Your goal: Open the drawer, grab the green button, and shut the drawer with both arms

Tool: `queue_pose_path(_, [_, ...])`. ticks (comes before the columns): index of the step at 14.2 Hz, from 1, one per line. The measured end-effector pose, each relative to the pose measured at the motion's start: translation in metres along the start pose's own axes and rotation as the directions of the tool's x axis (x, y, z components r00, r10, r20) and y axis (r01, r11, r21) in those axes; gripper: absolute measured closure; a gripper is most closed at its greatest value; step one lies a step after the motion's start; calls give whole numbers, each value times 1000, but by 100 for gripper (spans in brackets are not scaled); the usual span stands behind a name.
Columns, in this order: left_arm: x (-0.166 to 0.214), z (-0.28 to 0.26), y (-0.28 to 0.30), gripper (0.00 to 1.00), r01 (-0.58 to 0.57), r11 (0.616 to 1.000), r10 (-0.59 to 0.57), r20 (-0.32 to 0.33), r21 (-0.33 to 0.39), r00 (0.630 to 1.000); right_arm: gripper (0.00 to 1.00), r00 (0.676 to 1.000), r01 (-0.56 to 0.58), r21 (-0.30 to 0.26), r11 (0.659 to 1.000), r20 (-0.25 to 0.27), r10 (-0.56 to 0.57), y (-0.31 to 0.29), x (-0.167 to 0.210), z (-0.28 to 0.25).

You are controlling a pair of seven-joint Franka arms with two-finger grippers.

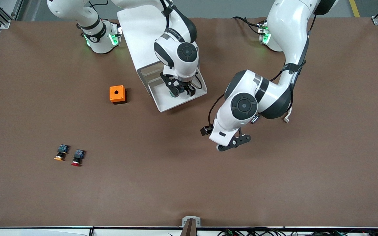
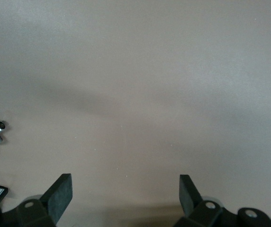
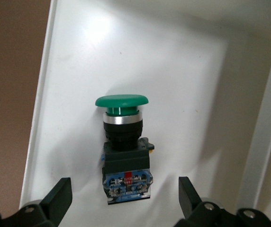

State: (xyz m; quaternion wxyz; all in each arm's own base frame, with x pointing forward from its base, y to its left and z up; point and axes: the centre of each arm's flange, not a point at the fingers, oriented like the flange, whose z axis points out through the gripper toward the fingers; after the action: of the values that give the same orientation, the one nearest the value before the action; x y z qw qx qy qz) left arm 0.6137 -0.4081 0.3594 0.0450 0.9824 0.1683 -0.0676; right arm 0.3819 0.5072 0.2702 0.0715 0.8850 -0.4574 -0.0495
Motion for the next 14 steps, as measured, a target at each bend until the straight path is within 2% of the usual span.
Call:
queue_pose_path(3, [0, 2, -1, 0, 0, 1000, 0, 3, 4, 1000, 7, 1000, 0, 0, 1000, 0, 0, 0, 0, -1])
queue_pose_path(5, [0, 3, -1, 0, 1, 1000, -1, 4, 7, 1000, 22, 1000, -2, 1, 1000, 1, 2, 0, 0, -2])
queue_pose_path(7, [3, 3, -4, 0, 7, 1000, -7, 3, 8, 1000, 25, 1000, -4, -2, 1000, -1, 4, 2, -1, 2])
queue_pose_path(14, [8, 3, -8, 0, 16, 1000, -16, 4, 9, 1000, 26, 1000, -6, -3, 1000, -2, 6, 2, 0, 2])
